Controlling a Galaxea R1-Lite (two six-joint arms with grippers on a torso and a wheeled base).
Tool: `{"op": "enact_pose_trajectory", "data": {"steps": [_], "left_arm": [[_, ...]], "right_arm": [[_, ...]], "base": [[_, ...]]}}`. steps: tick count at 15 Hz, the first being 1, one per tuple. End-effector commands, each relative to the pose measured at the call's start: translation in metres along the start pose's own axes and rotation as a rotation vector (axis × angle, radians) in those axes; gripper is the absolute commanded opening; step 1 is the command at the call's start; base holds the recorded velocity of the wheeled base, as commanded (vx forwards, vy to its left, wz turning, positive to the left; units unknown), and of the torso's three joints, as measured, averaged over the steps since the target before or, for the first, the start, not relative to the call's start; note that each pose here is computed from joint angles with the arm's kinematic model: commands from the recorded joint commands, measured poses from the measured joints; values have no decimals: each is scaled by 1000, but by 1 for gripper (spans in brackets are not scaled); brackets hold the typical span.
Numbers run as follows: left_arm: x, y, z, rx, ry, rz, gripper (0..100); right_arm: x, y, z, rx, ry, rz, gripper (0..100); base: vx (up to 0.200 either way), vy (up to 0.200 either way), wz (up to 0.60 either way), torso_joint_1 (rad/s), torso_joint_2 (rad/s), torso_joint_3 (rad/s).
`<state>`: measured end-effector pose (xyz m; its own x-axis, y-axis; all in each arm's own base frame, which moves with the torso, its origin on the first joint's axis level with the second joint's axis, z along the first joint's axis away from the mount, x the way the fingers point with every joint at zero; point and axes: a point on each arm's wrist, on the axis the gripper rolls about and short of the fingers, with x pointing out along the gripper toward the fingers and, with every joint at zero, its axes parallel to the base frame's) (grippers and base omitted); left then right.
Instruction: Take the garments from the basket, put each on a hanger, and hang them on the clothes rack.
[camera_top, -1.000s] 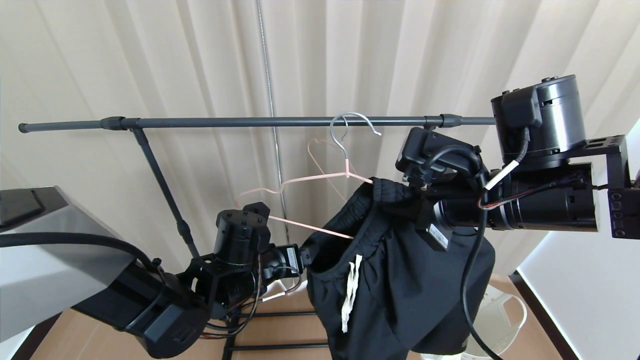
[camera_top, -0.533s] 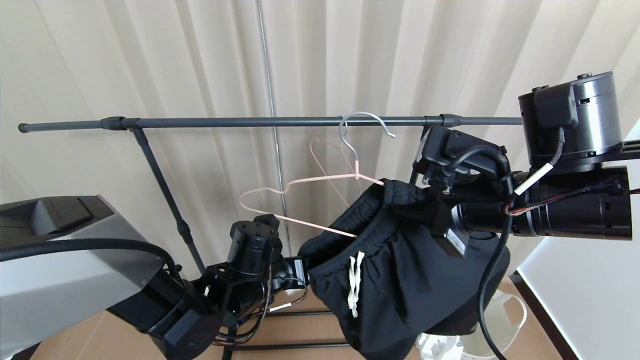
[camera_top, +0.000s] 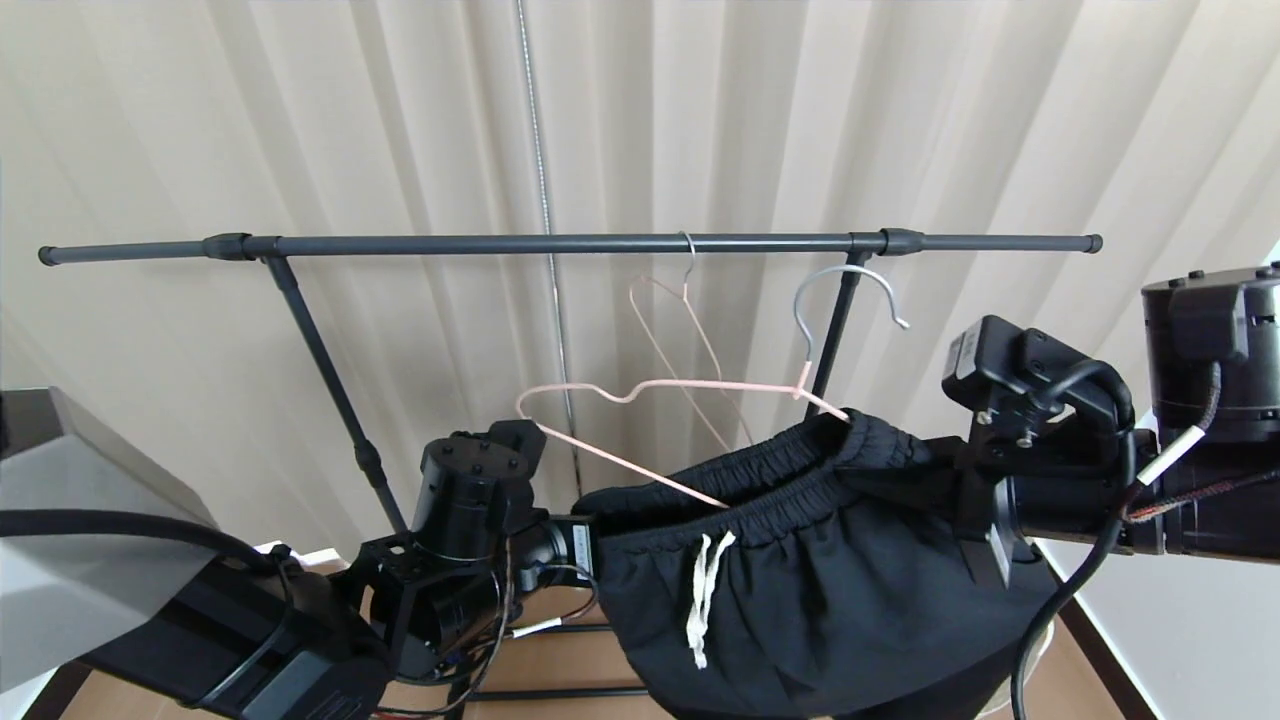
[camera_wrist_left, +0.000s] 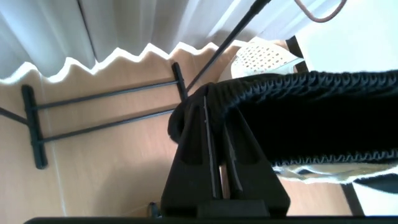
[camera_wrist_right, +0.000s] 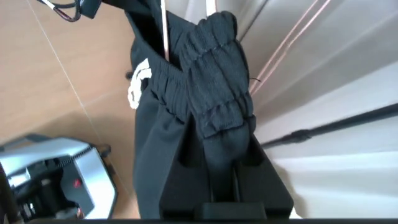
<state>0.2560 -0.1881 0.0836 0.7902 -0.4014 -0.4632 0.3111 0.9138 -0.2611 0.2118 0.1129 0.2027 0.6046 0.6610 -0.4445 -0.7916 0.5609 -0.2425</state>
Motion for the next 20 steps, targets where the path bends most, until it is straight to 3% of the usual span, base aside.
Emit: {"op": "enact_pose_trajectory", "data": {"steps": [1,5,8,13,16,20], "left_arm": [[-7,-2,8,-2,-32,-10,0],[-5,-3,11,22,-50,4,0],[-5,0,13,37,-63,35,0],[-3,20,20,12,-84,112,0],[-2,29,24,11,-92,138,0],[-2,27,32,41,-118,134,0]], "right_arm": [[-2,-3,-27,40,-12,-1,0],[-1,-5,-40,47,14,-21,0],[2,-5,-47,-2,39,-11,0],[4,-10,-61,-78,91,-20,0],[5,-10,-62,-87,98,-19,0],[21,-5,-71,-86,193,-38,0]], "base": [[0,0,0,0,0,0],[0,0,0,0,0,0],[0,0,0,0,0,0],[0,0,0,0,0,0],[0,0,0,0,0,0],[0,0,0,0,0,0]]}}
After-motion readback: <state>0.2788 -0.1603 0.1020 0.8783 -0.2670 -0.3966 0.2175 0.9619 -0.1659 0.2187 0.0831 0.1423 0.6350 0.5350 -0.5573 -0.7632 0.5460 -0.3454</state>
